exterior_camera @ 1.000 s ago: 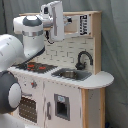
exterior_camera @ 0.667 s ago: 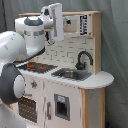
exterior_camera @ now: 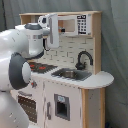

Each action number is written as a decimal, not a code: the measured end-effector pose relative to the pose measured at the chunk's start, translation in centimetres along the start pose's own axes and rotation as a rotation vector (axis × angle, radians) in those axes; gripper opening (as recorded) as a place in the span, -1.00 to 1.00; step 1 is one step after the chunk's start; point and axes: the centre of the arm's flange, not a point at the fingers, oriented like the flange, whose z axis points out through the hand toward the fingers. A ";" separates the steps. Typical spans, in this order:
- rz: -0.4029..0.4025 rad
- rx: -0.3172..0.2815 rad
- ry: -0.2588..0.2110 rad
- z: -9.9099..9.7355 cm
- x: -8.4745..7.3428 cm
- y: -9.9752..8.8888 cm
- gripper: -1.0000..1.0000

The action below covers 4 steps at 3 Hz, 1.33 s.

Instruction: Play with the kitchen

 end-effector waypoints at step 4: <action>-0.025 0.056 0.101 1.8 9.5 -4.4 -1.00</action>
